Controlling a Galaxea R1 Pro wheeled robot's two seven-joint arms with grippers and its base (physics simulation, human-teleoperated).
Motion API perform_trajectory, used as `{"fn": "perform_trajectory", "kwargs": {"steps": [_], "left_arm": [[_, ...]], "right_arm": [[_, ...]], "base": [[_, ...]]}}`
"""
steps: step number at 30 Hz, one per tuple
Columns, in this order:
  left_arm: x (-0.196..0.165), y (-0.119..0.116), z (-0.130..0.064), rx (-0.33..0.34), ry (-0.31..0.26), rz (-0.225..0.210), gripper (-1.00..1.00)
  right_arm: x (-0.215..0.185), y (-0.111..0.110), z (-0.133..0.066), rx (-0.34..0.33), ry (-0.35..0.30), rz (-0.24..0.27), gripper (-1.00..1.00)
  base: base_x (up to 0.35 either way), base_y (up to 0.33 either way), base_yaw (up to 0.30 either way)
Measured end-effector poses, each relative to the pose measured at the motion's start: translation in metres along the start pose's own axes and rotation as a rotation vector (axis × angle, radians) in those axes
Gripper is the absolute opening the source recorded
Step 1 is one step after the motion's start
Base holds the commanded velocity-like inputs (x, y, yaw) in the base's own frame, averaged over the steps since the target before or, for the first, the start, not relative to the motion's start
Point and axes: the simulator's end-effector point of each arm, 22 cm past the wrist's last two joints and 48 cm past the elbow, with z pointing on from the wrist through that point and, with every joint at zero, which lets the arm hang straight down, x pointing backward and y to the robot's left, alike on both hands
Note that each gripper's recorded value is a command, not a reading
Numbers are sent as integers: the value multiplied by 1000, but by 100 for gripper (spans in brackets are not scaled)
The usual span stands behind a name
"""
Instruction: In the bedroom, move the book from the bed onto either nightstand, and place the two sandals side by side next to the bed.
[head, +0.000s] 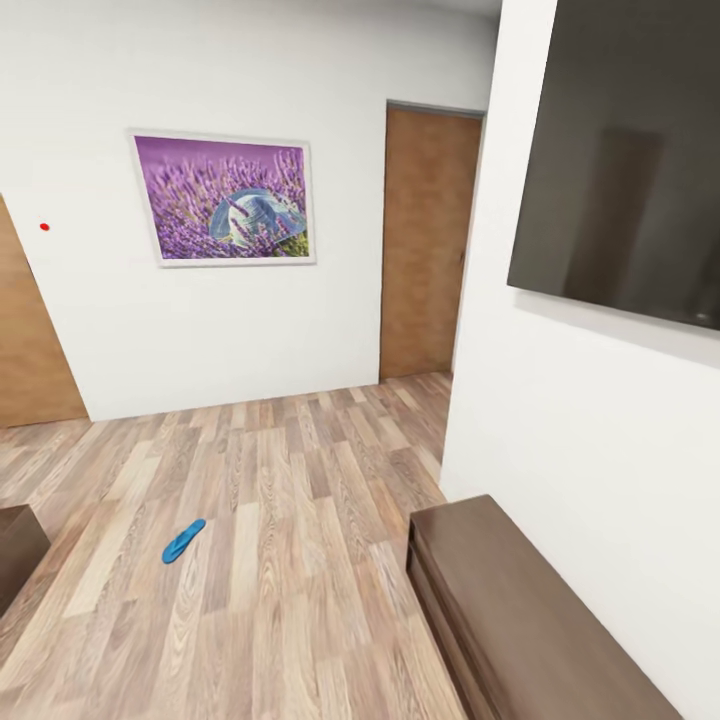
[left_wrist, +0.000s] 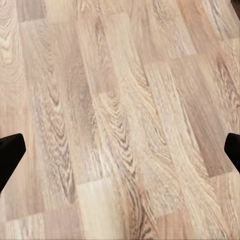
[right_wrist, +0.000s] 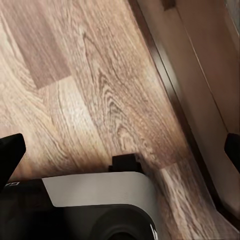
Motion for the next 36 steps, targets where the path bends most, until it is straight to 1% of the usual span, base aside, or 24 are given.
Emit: {"fn": "perform_trajectory", "kwargs": {"steps": [7, 21, 26, 30, 36], "left_arm": [[0, 0, 0, 0, 0, 0, 100], [0, 0, 0, 0, 0, 0, 100], [0, 0, 0, 0, 0, 0, 100], [0, 0, 0, 0, 0, 0, 100], [0, 0, 0, 0, 0, 0, 100]], "right_arm": [[0, 0, 0, 0, 0, 0, 100], [0, 0, 0, 0, 0, 0, 100], [0, 0, 0, 0, 0, 0, 100], [0, 0, 0, 0, 1, 0, 100], [0, 0, 0, 0, 1, 0, 100]], "base": [[132, 0, 9], [298, 0, 0], [143, 0, 13], [20, 0, 172], [4, 0, 263]]}}
